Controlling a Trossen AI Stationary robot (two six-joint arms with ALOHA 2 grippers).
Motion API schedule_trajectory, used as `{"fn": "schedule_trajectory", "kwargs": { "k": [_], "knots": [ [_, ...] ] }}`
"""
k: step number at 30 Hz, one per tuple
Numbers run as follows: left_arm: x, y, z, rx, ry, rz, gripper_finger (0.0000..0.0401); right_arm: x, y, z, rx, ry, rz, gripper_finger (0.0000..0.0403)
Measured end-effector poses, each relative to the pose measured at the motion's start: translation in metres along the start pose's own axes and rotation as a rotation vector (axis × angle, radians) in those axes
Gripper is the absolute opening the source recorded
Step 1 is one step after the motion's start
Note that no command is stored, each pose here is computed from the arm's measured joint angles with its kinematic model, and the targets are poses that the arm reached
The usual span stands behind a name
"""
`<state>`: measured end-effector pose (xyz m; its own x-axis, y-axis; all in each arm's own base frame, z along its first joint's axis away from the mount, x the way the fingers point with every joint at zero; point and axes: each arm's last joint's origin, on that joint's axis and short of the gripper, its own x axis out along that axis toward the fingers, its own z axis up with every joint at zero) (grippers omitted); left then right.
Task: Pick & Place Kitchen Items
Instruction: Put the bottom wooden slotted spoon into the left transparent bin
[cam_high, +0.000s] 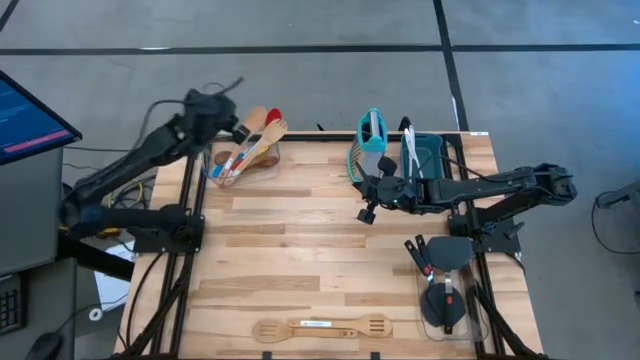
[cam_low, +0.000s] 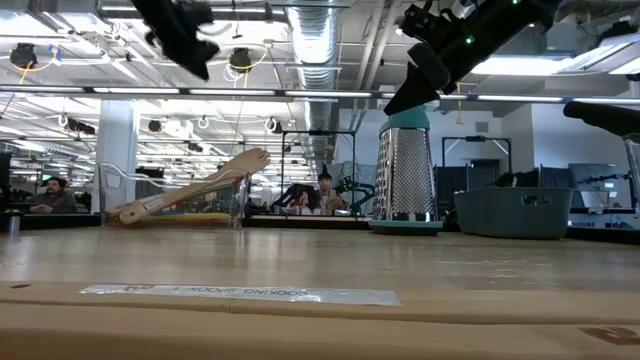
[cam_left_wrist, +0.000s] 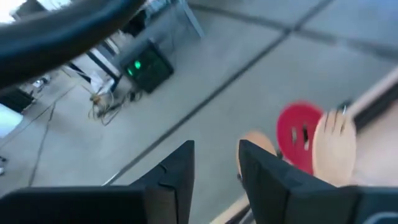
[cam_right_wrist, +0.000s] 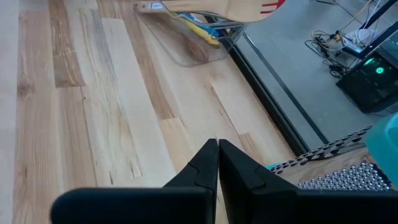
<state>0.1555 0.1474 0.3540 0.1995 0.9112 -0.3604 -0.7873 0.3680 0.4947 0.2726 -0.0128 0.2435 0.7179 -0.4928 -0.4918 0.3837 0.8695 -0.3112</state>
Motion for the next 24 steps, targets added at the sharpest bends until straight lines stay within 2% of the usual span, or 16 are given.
{"fn": "schedule_trajectory", "kwargs": {
  "k": [5, 10, 16, 20, 24],
  "knots": [
    [-0.036, 0.02, 0.0, -0.186, -0.126, -0.048, 0.0103, 0.0, 0.0, 0.0, 0.0, 0.0, 0.0, 0.0007],
    [-0.058, 0.023, 0.0, -0.278, -0.226, -0.211, 0.0093, 0.0, 0.001, 0.0, 0.004, -0.002, 0.003, 0.0007],
    [-0.068, 0.007, 0.004, -0.246, -0.277, -0.427, 0.0076, -0.005, 0.009, 0.001, 0.035, -0.012, 0.032, 0.0007],
    [-0.072, -0.014, 0.007, -0.182, -0.281, -0.584, 0.006, -0.011, 0.019, 0.001, 0.083, -0.021, 0.067, 0.0007],
    [-0.078, -0.034, 0.01, -0.117, -0.285, -0.681, 0.0041, -0.019, 0.032, 0.001, 0.065, -0.036, 0.113, 0.0006]
  ]
}}
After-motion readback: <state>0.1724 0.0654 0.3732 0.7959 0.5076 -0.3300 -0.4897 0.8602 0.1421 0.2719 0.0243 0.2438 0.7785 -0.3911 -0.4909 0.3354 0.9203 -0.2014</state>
